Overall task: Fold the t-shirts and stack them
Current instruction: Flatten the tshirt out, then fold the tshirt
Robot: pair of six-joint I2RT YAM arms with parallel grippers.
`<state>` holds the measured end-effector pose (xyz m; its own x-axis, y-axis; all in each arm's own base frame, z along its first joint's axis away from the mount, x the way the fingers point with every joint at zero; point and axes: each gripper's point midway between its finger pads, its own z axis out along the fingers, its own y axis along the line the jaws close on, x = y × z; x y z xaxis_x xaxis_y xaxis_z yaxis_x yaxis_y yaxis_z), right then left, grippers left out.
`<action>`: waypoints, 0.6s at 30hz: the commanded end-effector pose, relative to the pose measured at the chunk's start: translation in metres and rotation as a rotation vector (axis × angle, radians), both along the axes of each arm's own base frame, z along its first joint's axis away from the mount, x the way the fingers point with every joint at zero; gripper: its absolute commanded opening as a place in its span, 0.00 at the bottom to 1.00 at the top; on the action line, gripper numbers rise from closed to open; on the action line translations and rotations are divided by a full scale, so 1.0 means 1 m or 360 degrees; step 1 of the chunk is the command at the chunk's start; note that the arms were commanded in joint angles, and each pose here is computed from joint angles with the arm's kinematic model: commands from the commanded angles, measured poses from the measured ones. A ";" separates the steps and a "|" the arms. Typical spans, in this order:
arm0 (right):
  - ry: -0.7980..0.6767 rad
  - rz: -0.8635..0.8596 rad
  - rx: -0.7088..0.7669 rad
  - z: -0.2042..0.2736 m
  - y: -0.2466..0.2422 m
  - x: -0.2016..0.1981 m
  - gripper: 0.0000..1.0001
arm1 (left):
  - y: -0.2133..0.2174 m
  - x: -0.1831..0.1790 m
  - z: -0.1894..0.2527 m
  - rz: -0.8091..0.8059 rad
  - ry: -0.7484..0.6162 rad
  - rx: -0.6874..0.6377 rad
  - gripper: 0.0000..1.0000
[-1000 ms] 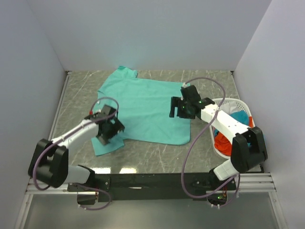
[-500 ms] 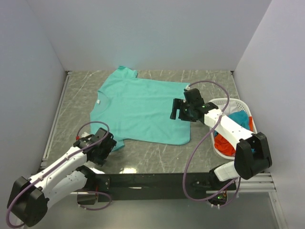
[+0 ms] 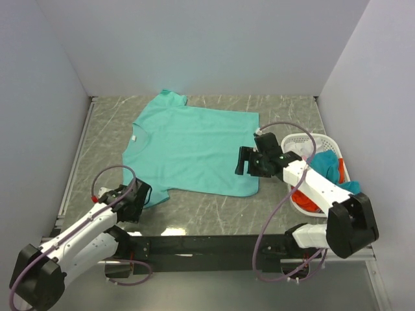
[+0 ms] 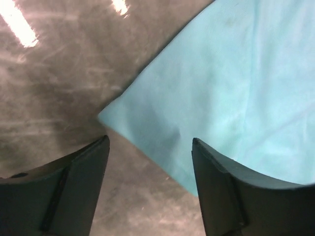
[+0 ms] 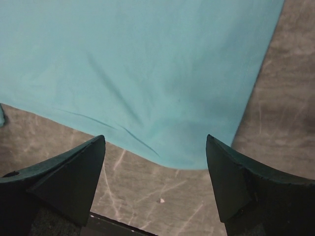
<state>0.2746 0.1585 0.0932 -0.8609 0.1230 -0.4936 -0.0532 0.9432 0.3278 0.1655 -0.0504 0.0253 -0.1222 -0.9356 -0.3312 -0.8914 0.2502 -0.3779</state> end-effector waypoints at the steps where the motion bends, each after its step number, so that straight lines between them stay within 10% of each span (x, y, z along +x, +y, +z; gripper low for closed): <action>1: -0.0063 -0.0024 -0.0011 0.006 -0.010 -0.009 0.89 | 0.012 0.009 -0.005 0.0032 -0.0027 0.0095 0.74; 11: 0.0040 -0.0229 -0.0102 -0.019 -0.049 -0.063 0.89 | 0.010 0.019 -0.014 -0.0075 0.0084 0.0101 0.01; 18: 0.0105 -0.0284 -0.0004 -0.037 -0.045 -0.078 0.88 | 0.002 0.028 -0.010 -0.0195 -0.0008 0.0070 0.00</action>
<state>0.1929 0.1087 0.0549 -0.8708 0.2232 -0.4381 0.1045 0.9547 0.2786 0.1925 -0.0426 0.0163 -0.1769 -0.9068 -0.3825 -0.8780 0.3210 -0.3550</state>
